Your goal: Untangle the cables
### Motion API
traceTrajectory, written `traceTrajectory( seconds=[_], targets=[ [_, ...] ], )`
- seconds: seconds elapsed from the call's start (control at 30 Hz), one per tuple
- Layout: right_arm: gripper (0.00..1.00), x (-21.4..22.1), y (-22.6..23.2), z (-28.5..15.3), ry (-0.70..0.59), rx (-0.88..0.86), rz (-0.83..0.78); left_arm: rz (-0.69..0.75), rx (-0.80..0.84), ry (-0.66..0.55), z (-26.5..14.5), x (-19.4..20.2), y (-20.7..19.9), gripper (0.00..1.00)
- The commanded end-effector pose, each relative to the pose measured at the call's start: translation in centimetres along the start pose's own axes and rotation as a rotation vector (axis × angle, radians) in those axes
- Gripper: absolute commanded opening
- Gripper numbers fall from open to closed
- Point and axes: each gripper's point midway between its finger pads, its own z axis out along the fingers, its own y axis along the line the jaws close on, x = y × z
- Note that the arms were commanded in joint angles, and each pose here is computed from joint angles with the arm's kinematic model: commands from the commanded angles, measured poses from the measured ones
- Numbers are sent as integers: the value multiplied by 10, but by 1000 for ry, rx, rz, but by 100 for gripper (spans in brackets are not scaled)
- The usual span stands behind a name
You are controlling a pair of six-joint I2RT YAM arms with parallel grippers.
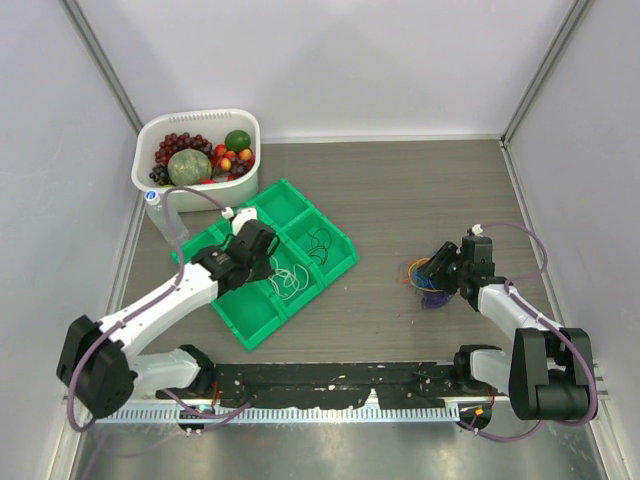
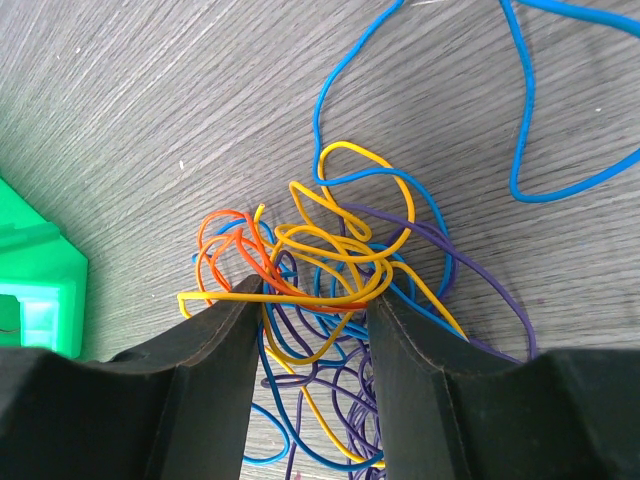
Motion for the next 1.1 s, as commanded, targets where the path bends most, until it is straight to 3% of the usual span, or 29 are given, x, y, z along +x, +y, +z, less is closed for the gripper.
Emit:
traceTrajectory(
  seconds=[0.0,0.17,0.3,0.37,0.43,0.6,0.8,0.9,0.97,1.03,1.07],
  targets=[
    [50,8,-4,0,24,4,-14,2,-4,-10,20,-14,-19,0],
    [50,8,-4,0,27,0,-17,17,-5,35,32,-6,-27,0],
    [50,10,-3,1,37,-8,-21,7,95,-31,13,-22,-38,42],
    [49,11,-1,2,46,-18,-21,-2,150,-82,1,-30,-41,55],
    [46,14,4,3,56,-38,-35,-12,238,-143,-16,-42,-50,61],
    [31,40,24,7,164,-93,-116,34,536,-126,-38,-47,-106,63],
    [30,72,40,2,260,-165,-165,205,919,32,-53,-13,-213,67],
    [31,79,46,-3,282,-213,-164,255,985,116,-38,6,-255,66],
    [32,80,48,-6,272,-230,-172,241,1037,153,-28,13,-274,63],
    [33,78,53,-10,261,-253,-180,219,1057,181,-12,19,-291,50],
    [34,79,55,-12,263,-269,-182,225,1059,197,-6,23,-296,49]
  ],
)
